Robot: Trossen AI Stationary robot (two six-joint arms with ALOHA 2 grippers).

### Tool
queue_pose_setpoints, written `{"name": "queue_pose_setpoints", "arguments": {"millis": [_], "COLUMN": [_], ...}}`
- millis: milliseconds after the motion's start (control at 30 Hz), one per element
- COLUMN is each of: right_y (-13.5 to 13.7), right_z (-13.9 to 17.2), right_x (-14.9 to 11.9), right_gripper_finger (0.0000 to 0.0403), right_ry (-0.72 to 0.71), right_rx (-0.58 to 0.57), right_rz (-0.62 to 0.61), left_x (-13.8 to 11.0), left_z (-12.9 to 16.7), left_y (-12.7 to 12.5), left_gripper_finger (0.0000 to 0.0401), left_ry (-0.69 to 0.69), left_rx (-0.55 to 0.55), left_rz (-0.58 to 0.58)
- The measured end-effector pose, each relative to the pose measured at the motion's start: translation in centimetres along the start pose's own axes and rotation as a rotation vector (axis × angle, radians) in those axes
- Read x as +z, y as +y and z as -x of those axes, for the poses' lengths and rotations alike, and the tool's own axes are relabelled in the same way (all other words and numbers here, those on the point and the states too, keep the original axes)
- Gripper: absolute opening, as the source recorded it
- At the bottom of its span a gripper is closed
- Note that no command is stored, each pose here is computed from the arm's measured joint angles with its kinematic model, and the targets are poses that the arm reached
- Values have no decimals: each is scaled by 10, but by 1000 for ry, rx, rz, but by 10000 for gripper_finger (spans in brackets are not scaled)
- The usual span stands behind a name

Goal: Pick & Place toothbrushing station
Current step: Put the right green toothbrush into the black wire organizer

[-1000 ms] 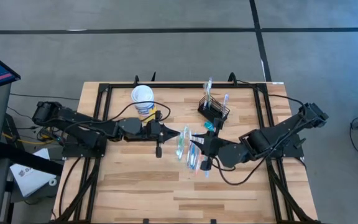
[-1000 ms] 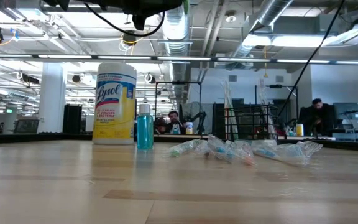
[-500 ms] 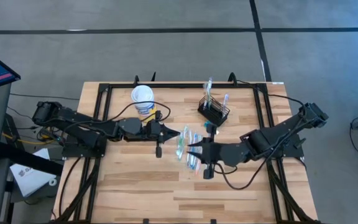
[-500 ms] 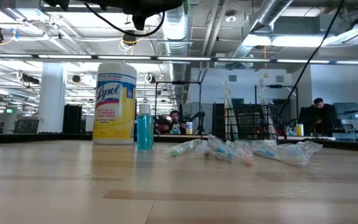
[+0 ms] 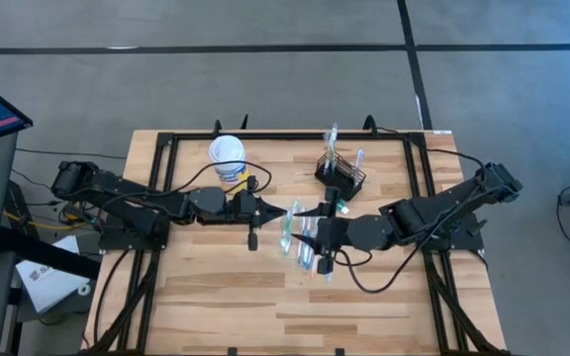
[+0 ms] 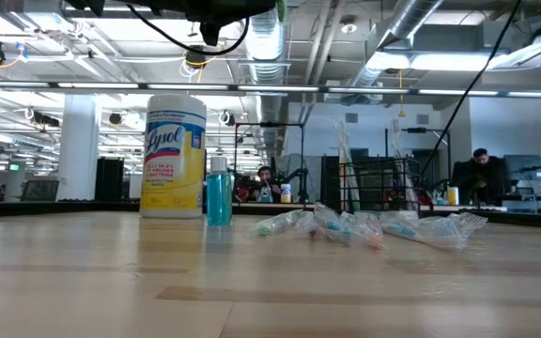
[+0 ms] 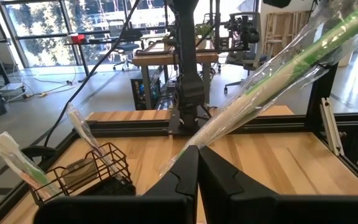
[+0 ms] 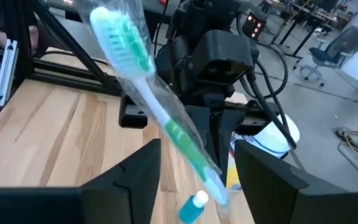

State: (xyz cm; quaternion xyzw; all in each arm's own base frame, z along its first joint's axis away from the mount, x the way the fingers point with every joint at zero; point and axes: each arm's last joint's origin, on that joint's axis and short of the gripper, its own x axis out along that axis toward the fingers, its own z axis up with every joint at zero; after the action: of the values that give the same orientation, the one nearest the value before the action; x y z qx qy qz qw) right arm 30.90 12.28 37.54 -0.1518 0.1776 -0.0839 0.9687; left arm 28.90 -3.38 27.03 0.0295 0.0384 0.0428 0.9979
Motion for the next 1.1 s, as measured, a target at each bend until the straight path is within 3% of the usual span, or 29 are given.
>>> {"name": "queue_pose_setpoints", "arguments": {"millis": [400,633,1100], "right_y": [5,19,31], "right_z": [-8,-37,-32], "right_x": [4,1,7], "right_gripper_finger": [193,182,98], "right_ry": [-53,-97,-114], "right_rx": [11,-38,-83], "right_rz": [20,155,221], "left_x": [1,2,1], "left_z": [-1,-1,-1], "left_y": [3,3,3], "left_gripper_finger": [0,0,0], "left_ry": [-13,-20,-10], "left_rx": [12,12,12], "left_rz": [9,11,9]}}
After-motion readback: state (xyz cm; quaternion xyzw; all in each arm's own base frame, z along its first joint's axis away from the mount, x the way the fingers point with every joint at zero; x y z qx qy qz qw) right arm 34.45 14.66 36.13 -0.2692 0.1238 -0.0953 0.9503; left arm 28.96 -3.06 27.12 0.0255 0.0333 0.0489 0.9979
